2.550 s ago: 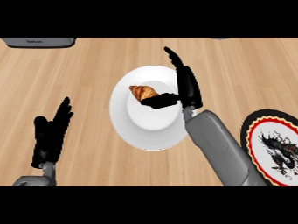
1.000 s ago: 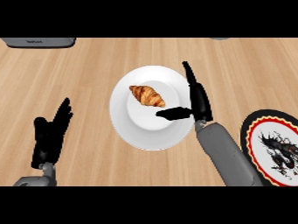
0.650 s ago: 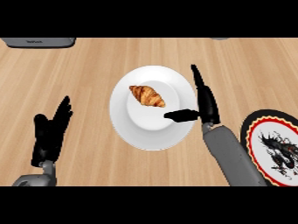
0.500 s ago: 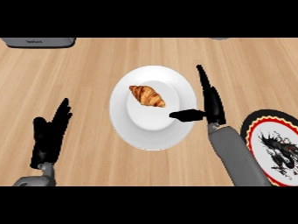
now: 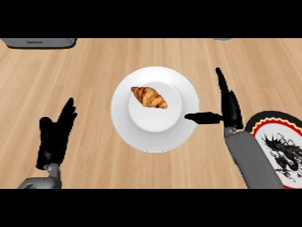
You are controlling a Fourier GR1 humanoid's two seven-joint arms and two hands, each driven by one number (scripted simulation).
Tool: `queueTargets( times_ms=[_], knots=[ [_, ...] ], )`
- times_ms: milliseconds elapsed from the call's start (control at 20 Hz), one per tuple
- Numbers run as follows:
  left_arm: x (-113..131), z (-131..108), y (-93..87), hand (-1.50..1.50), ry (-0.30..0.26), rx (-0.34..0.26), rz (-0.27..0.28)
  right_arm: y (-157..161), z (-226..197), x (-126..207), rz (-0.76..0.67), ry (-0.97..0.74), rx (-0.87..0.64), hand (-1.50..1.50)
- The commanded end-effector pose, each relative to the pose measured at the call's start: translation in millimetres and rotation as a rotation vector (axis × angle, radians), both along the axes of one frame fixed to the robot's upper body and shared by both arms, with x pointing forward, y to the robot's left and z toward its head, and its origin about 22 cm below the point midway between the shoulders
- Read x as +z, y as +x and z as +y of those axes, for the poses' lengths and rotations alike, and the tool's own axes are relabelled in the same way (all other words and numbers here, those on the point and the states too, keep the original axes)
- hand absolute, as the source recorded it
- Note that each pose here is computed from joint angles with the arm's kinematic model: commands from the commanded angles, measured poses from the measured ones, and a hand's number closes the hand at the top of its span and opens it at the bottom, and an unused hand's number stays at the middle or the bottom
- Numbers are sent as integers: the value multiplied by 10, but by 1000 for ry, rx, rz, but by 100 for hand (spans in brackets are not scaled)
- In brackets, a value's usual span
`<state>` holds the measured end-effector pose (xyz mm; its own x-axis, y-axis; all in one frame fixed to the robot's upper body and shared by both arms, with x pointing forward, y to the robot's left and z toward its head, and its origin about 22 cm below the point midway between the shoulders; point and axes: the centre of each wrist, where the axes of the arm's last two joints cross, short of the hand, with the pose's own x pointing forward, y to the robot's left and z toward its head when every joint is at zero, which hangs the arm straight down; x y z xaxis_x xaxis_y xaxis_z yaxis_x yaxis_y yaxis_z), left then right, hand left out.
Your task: Pick the croissant from the plate and place it in the plate
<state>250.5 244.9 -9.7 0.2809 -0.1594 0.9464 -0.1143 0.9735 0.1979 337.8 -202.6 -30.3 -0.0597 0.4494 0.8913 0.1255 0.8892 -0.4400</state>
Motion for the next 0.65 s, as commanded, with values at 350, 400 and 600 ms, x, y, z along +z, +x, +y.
queueTargets(
  times_ms=[350,400,600],
  knots=[
    [110,43,-97,0,20,-1,-12,-163,-287,-97,-5,-3,-114,-150],
    [23,133,12,0,-7,0,-5,-62,-450,-44,12,-31,-108,-150],
    [14,149,-103,0,1,-6,8,-82,-467,-191,19,-41,-146,-150]
  ],
)
